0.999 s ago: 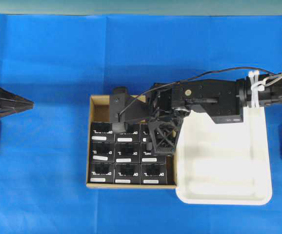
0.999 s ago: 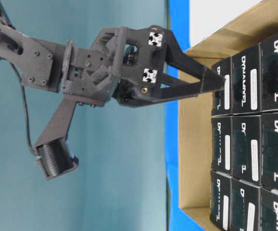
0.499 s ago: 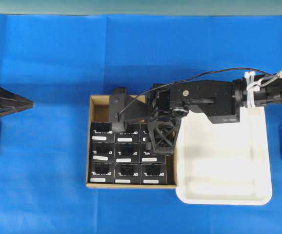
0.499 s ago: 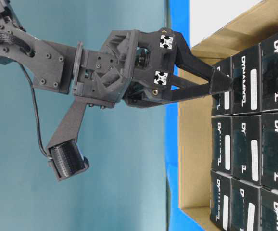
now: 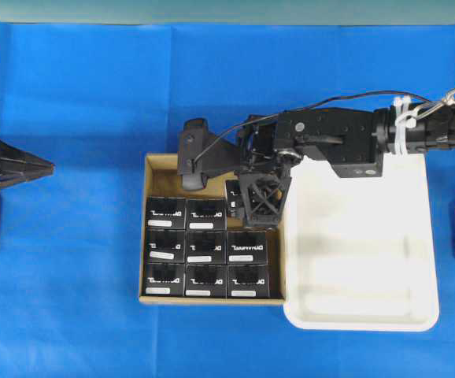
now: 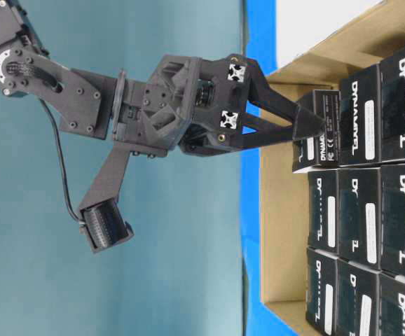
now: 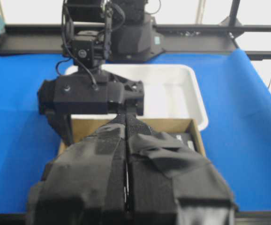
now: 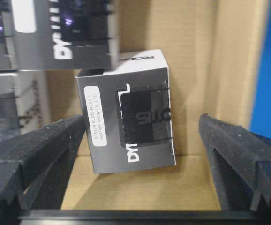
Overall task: Pick the box from inside the cardboard box.
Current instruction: 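Lower the open right gripper around the top-right black box, then close the right gripper on the black box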
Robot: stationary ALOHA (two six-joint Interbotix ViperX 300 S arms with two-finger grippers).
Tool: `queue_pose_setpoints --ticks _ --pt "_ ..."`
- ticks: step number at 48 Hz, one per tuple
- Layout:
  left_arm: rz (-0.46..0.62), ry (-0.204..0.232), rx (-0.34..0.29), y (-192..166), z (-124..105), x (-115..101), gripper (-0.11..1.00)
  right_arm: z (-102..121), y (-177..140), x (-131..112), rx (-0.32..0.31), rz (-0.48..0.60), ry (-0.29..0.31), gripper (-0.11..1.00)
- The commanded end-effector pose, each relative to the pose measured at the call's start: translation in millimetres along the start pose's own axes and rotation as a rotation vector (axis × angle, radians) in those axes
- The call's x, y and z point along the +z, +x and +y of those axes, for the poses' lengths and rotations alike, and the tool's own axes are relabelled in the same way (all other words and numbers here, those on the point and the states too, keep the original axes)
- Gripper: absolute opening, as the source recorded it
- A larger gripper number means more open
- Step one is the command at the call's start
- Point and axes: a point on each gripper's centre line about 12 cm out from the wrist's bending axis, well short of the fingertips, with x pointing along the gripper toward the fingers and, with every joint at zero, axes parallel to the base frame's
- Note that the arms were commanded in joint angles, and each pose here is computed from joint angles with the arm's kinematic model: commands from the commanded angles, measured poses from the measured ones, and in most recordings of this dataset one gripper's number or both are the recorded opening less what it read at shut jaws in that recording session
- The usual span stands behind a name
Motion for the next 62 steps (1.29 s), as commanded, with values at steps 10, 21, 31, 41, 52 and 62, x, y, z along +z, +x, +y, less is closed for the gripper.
queue_pose_setpoints --ticks 10,21,31,41,52,62 --pt "-0.034 0.002 0.000 1 0 14 -0.05 9 -3 6 0.007 -0.013 -0.020 0.98" --pt "-0.031 -0.002 -0.001 1 0 13 -0.05 14 -5 13 0.009 -0.023 -0.039 0.98" --pt "-0.029 0.000 0.002 1 0 13 -0.05 14 2 9 0.012 -0.002 -0.082 0.98" --pt "-0.023 -0.002 0.002 2 0 12 -0.05 11 14 8 0.010 0.002 -0.084 0.98" --pt "-0.025 -0.002 0.002 2 0 12 -0.05 12 28 2 0.010 0.010 -0.106 0.98" --pt "-0.023 -0.002 0.000 2 0 12 -0.05 10 29 0 0.008 0.007 -0.104 0.98"
